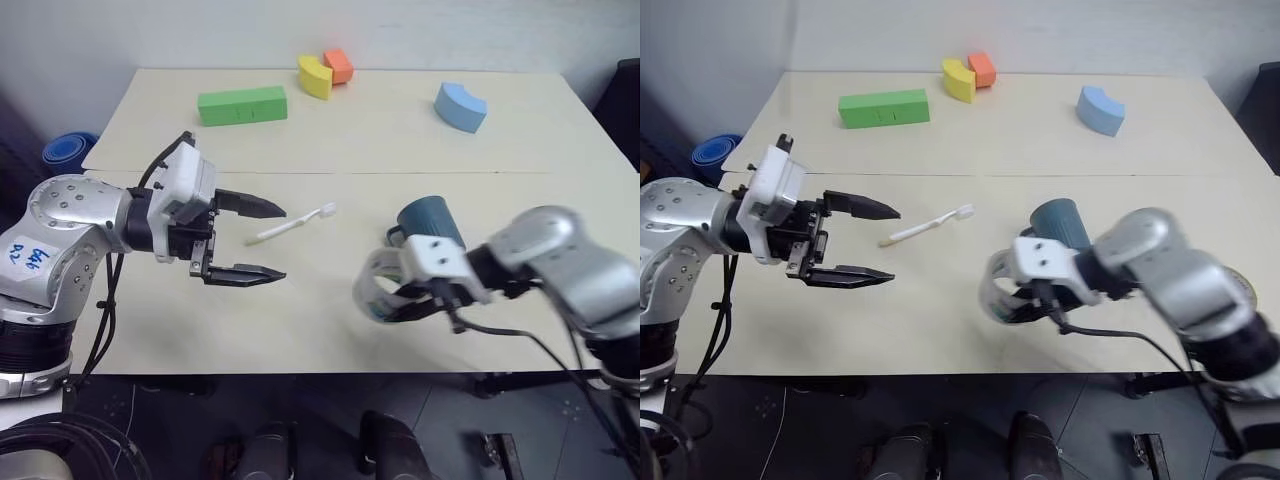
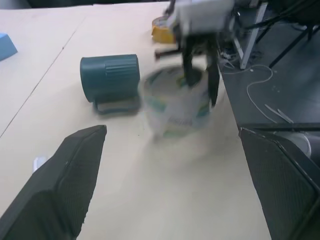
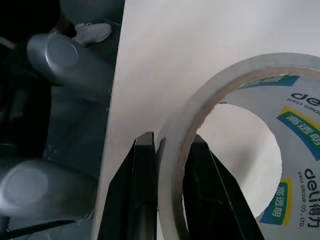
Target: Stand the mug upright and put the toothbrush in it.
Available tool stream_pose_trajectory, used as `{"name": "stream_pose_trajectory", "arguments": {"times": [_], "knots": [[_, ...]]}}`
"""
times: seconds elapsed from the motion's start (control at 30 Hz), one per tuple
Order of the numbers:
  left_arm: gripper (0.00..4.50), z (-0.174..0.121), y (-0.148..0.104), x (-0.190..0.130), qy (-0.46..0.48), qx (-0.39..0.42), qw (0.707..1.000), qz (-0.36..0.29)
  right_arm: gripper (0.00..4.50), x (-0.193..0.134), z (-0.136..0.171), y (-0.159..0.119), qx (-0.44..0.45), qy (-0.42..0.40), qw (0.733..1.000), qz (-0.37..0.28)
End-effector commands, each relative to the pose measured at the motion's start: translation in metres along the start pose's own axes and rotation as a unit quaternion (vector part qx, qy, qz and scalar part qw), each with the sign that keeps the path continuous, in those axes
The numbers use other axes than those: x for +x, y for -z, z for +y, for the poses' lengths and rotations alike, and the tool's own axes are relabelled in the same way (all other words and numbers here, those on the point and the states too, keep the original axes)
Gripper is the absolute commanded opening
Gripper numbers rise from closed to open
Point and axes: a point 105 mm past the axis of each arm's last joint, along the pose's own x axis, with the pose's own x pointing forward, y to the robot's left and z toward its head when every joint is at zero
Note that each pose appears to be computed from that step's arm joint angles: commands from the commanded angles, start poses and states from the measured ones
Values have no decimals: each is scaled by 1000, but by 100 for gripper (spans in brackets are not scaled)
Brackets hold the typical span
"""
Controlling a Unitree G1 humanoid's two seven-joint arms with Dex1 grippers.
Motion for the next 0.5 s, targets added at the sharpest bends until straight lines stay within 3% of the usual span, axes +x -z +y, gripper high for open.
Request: {"name": "stream_pose_trajectory", "arguments": {"times": [0.03, 0.17, 0.3, 0.5], "knots": [[450, 3, -8, -1, 2, 25, 1000, -3, 30, -36, 10, 8, 26, 49, 998, 21], [450, 5, -8, 2, 10, 30, 999, -7, 30, -75, 5, 36, 95, 146, 984, 44], [450, 7, -9, 5, 18, 34, 999, -13, 30, -110, -30, 72, 135, 302, 942, 58], [450, 10, -12, 13, 26, 42, 998, -24, 30, -109, -77, 114, 184, 410, 892, 48]]}}
